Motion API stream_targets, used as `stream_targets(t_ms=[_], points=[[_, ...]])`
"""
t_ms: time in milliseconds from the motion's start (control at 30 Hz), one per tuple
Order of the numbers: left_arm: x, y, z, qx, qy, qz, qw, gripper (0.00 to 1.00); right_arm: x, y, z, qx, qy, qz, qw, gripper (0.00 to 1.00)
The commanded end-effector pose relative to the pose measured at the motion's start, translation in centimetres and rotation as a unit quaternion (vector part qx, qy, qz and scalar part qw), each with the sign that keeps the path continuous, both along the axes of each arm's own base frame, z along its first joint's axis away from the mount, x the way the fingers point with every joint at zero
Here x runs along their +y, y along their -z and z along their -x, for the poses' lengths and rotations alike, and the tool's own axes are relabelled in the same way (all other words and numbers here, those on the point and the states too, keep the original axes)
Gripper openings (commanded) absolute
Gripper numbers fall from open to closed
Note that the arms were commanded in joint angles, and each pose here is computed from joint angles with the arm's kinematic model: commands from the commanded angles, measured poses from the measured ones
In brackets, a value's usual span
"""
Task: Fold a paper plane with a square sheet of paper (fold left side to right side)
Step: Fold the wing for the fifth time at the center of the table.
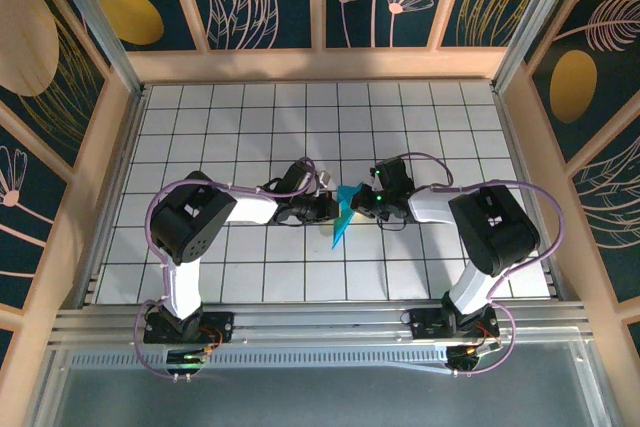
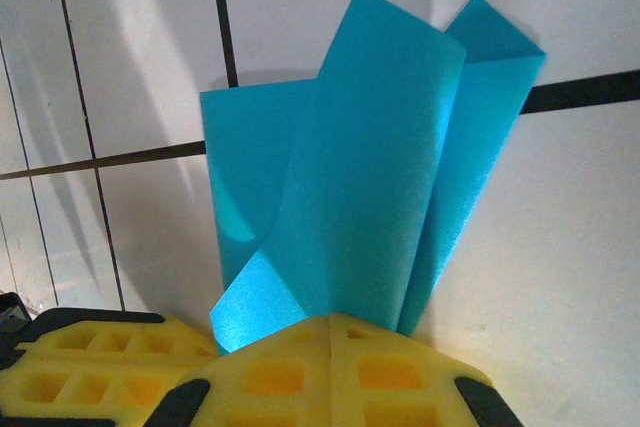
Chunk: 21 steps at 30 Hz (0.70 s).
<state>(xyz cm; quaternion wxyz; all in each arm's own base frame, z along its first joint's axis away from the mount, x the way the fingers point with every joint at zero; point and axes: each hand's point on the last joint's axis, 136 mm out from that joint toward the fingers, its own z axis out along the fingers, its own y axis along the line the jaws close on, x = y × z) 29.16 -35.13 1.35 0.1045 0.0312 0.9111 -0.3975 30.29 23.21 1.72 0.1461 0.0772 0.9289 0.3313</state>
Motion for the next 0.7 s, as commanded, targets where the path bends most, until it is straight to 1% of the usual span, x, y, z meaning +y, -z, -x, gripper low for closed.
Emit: stream_targets(t_ms=[0,67,133,300,367,433,533,600,633,667], points=[[4.2,5.4,0.4,0.030,-0.038,-0.098,0.994,0.03,-1.3,2.9,2.1,0.039,-0.003,0.035,0.999,0.00],[4.0,4.8,0.2,0.025,-0.038,-0.089,0.995,0.05,-1.6,3.4,2.5,0.045,-0.002,0.040,0.998,0.00],[3.7,3.7,-0.1,0.015,-0.039,-0.080,0.996,0.10,-2.0,3.9,2.9,0.051,-0.001,0.047,0.998,0.00],[2.7,-0.7,-1.5,-0.023,-0.042,-0.051,0.998,0.20,-2.7,5.0,3.8,0.060,-0.001,0.057,0.997,0.00],[2.7,-2.4,-1.9,-0.036,-0.046,-0.049,0.997,0.23,-3.0,5.3,3.9,0.062,0.003,0.057,0.996,0.00],[3.1,-3.6,-2.2,-0.047,-0.052,-0.060,0.996,0.26,-3.2,5.4,4.0,0.062,0.005,0.058,0.996,0.00],[3.9,-4.9,-2.0,-0.055,-0.055,-0.069,0.995,0.26,-3.3,5.3,3.9,0.060,0.005,0.057,0.997,0.00],[3.9,-5.4,-1.2,-0.050,-0.047,-0.062,0.996,0.23,-3.3,5.1,3.8,0.057,0.005,0.056,0.997,0.00],[3.7,-6.9,-0.9,-0.056,-0.043,-0.045,0.997,0.21,-3.3,5.0,3.7,0.054,0.005,0.056,0.997,0.00],[3.3,-7.4,-0.3,-0.050,-0.033,-0.031,0.998,0.19,-3.3,4.9,3.7,0.052,0.005,0.057,0.997,0.00]])
